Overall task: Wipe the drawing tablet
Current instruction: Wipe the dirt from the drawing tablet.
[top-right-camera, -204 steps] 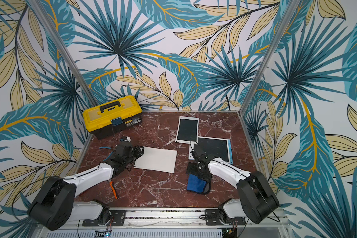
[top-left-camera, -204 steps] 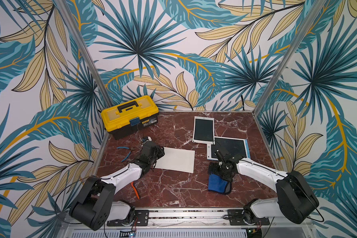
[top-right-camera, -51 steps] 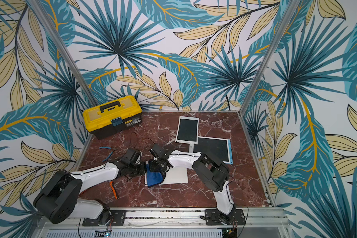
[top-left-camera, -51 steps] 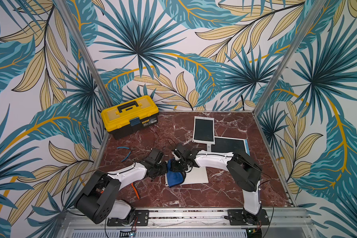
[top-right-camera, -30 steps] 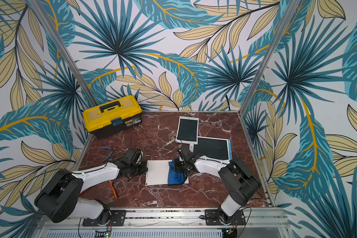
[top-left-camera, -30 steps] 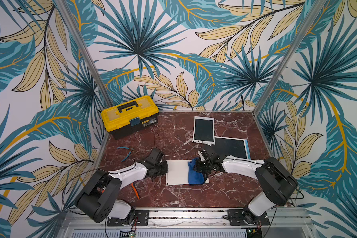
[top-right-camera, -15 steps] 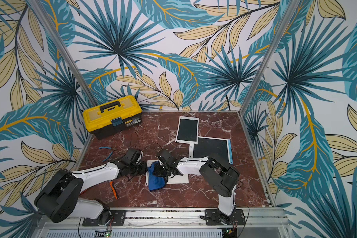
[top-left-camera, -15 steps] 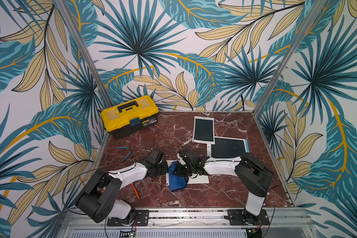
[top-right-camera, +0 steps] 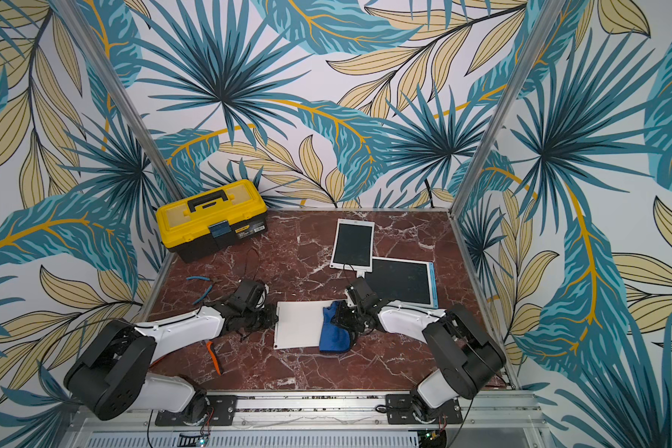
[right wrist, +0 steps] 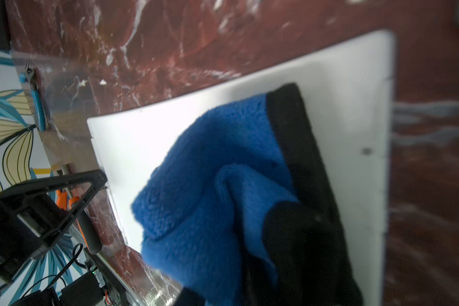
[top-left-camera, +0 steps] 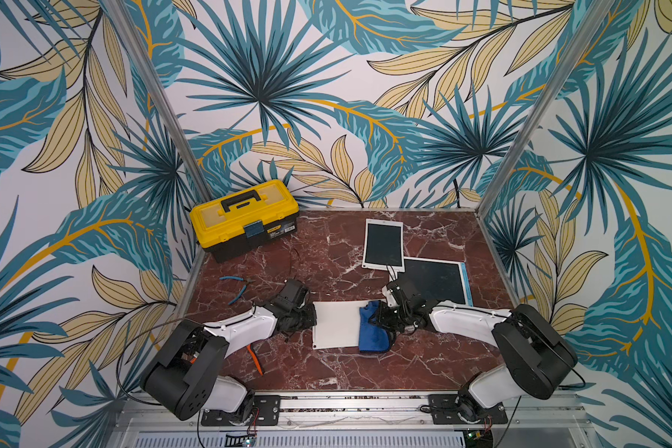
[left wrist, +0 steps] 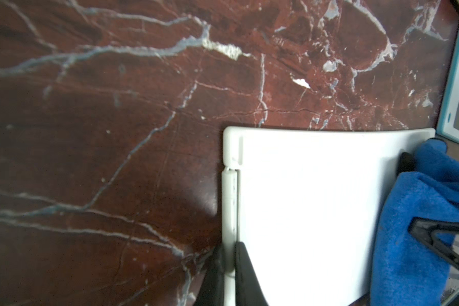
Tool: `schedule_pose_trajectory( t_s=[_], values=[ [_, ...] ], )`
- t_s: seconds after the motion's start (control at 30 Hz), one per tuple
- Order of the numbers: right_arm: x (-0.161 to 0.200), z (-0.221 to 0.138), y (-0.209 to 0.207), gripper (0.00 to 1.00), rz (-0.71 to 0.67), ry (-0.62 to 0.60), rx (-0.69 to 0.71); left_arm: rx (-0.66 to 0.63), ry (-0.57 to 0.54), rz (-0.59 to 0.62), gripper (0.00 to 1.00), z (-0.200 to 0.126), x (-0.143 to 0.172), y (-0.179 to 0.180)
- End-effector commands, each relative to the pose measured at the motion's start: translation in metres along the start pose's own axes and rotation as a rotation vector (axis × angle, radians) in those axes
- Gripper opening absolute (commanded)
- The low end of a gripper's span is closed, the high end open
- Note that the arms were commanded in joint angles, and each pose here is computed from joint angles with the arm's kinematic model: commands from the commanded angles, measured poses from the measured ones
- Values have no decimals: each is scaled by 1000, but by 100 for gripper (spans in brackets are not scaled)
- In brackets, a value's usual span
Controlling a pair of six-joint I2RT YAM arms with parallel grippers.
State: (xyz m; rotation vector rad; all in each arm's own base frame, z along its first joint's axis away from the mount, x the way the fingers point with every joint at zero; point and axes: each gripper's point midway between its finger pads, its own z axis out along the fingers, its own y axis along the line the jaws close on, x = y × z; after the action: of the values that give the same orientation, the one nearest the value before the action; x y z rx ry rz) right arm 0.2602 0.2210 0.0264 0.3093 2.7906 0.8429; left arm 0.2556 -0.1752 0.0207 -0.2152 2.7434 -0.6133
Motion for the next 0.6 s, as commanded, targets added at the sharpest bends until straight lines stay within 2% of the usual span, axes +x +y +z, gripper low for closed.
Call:
schedule_pose_trajectory(
  t_s=[0.0, 0.13, 0.33, 0.57],
  values=[
    [1, -7, -55, 22, 49, 32, 219, -126, 119, -19, 10, 6, 38, 37],
    [-22, -3, -44, 22, 61, 30, 196, -128, 122, -19, 10, 7, 39, 38],
    [-42, 28, -10, 22, 77, 75, 94, -127, 122, -22, 10, 6, 39, 38],
    [-20, 59, 43, 22, -43, 165, 60, -121, 124, -22, 10, 7, 39, 37]
  ],
)
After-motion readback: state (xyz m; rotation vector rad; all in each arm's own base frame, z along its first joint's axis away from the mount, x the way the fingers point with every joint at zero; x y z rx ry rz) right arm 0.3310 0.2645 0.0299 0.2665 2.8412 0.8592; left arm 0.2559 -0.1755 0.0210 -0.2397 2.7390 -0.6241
